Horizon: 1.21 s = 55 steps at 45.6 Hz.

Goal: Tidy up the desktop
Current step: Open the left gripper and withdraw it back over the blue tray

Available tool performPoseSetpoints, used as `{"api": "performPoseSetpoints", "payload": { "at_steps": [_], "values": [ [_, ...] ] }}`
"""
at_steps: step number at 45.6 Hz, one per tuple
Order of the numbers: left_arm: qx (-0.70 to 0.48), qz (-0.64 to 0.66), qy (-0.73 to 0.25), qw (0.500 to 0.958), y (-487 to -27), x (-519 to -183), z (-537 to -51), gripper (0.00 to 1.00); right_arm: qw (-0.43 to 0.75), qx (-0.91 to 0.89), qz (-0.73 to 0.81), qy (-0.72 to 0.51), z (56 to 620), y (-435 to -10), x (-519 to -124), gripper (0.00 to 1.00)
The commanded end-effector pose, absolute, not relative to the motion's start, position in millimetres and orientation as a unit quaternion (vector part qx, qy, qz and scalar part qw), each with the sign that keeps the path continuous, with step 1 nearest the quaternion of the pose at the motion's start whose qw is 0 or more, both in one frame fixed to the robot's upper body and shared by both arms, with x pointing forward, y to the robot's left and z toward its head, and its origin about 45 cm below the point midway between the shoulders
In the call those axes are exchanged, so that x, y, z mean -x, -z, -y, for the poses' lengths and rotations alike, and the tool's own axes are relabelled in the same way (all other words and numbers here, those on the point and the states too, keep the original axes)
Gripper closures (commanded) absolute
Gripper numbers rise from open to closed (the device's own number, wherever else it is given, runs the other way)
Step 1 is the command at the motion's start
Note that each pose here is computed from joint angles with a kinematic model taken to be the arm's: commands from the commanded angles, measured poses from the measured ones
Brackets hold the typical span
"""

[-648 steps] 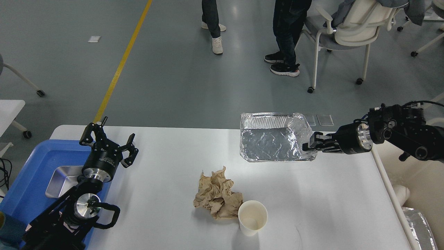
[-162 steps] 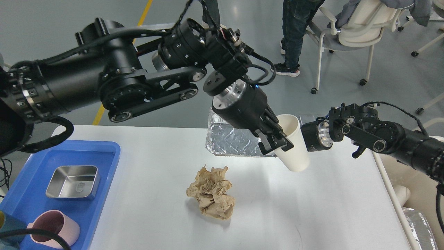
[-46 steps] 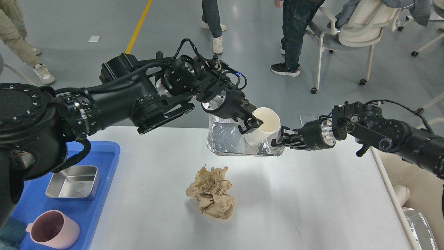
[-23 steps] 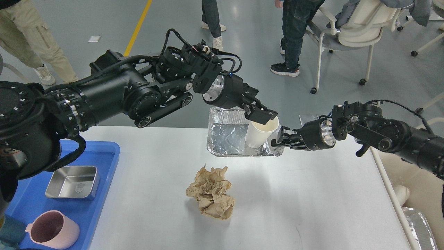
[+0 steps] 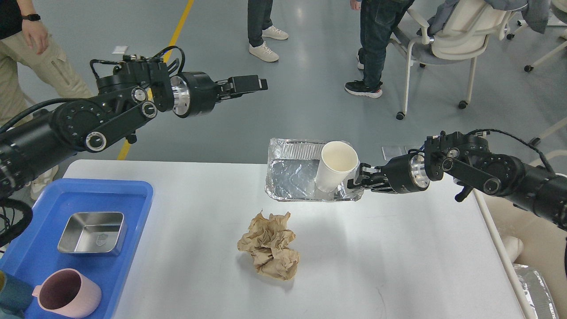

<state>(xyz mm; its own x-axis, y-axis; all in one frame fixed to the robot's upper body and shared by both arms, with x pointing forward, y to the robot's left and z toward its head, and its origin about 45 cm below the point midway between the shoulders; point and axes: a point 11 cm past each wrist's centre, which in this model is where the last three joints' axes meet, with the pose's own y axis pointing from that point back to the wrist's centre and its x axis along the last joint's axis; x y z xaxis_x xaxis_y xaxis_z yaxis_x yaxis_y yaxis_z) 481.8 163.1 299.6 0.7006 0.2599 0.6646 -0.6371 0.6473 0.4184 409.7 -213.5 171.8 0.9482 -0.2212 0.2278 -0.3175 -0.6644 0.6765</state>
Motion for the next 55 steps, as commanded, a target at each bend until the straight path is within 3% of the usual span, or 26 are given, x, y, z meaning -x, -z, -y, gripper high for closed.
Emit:
{"api": "performPoseSetpoints", "payload": {
  "at_steps": [1,10,21,42,55],
  "values": [
    [-0.345,0.241,-0.295,0.858,-275.9,-468.6,-208.5,0.03,0.382,-0.910,0.148,-0.063,212.2,-171.4,-409.6,1.00],
    [-0.392,0.197,-0.315,0.842,-244.7,-421.1,-270.1,0.03,0.382,-0.910,0.149,-0.063,212.9,-170.3,-409.2,1.00],
    [-0.384,0.116,-0.386,0.831,-260.4,-384.3,-339.5,0.03,0.382,-0.911,0.146,-0.055,211.9,-162.6,-404.3,1.00],
    [-0.504,0.054,-0.374,0.776,-273.1,-303.4,-432.7,0.03,0.382,-0.911,0.147,-0.055,213.3,-163.0,-404.5,1.00],
    [-0.477,0.009,-0.390,0.788,-265.1,-282.3,-442.2,0.03,0.384,-0.910,0.148,-0.055,215.3,-163.3,-404.6,1.00]
  ]
}}
